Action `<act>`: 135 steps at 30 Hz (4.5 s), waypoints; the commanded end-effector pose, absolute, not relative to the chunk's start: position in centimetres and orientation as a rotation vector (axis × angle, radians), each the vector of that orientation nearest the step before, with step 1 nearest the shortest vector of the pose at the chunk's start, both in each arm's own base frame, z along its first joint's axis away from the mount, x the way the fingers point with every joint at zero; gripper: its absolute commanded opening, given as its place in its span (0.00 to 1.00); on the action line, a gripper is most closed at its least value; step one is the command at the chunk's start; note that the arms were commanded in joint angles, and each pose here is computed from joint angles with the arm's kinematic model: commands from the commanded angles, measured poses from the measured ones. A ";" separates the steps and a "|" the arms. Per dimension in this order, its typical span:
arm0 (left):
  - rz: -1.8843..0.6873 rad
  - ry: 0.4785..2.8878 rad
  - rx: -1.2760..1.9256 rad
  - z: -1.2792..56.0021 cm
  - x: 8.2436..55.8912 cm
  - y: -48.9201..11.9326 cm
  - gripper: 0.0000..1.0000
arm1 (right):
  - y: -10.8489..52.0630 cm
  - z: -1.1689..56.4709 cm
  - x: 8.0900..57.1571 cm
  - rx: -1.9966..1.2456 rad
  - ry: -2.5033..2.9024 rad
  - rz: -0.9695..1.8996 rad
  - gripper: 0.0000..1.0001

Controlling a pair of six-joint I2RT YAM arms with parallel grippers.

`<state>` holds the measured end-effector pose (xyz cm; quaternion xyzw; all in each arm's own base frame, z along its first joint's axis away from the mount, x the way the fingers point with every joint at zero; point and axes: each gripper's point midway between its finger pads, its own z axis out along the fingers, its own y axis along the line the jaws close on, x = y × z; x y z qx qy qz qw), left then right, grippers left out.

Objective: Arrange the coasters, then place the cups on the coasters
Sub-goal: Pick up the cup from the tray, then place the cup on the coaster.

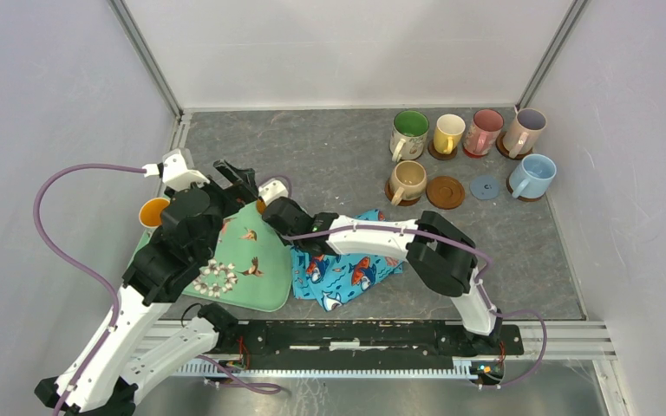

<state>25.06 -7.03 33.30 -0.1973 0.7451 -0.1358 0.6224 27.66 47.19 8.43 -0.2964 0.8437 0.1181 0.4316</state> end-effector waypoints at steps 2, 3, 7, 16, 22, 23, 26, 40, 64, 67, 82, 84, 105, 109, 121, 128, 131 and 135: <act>-0.317 1.660 -0.449 34.7 25.3 -6.9 1.00 | 48.6 11.5 28.6 -0.755 2.033 0.315 0.07; -0.316 1.660 -0.450 34.7 25.4 -6.9 1.00 | 48.5 11.8 28.7 -0.757 2.028 0.313 0.02; -0.316 1.658 -0.452 34.8 25.4 -6.9 1.00 | 48.5 13.9 28.9 -0.761 1.990 0.321 0.00; -0.329 1.627 -0.456 35.5 25.4 -6.8 1.00 | 47.7 19.2 29.3 -0.727 1.896 0.364 0.00; -0.340 1.608 -0.454 35.6 25.2 -6.7 1.00 | 45.9 22.9 29.4 -0.679 1.838 0.395 0.00; -0.340 1.609 -0.454 35.6 25.2 -6.7 1.00 | 45.6 23.4 29.4 -0.671 1.829 0.400 0.00; -0.344 1.609 -0.456 35.3 25.2 -6.8 1.00 | 44.5 25.0 29.6 -0.644 1.805 0.412 0.00; -0.345 1.632 -0.440 33.8 25.3 -7.1 1.00 | 33.9 30.0 32.2 -0.425 1.753 0.326 0.00; -0.329 1.727 -0.352 29.8 27.2 -9.5 1.00 | 5.8 28.0 35.1 0.083 1.799 -0.170 0.00; -0.327 1.734 -0.335 29.5 27.3 -9.8 1.00 | 2.8 26.9 35.5 0.153 1.810 -0.215 0.00; -0.292 1.775 -0.236 26.6 28.0 -10.8 1.00 | -4.5 21.1 38.2 0.388 1.799 -0.259 0.00; -0.281 1.779 -0.226 26.2 28.1 -10.7 1.00 | -5.0 20.6 38.6 0.403 1.789 -0.264 0.00; -0.263 1.787 -0.201 25.6 28.2 -10.8 1.00 | -8.1 16.5 41.0 0.465 1.837 -0.288 0.00; -0.264 1.790 -0.199 25.5 28.2 -10.9 1.00 | -8.1 15.7 41.2 0.466 1.843 -0.280 0.00; -0.253 1.795 -0.197 25.3 28.2 -10.7 1.00 | -8.1 14.3 41.8 0.463 1.862 -0.249 0.00; -0.249 1.797 -0.199 25.3 28.3 -10.7 1.00 | -8.3 13.0 41.5 0.467 1.897 -0.261 0.00; -0.247 1.799 -0.198 25.2 28.3 -10.7 1.00 | -8.3 12.7 41.5 0.467 1.908 -0.256 0.00; -0.247 1.798 -0.199 25.3 28.3 -10.7 1.00 | -8.2 12.5 41.3 0.471 1.923 -0.252 0.00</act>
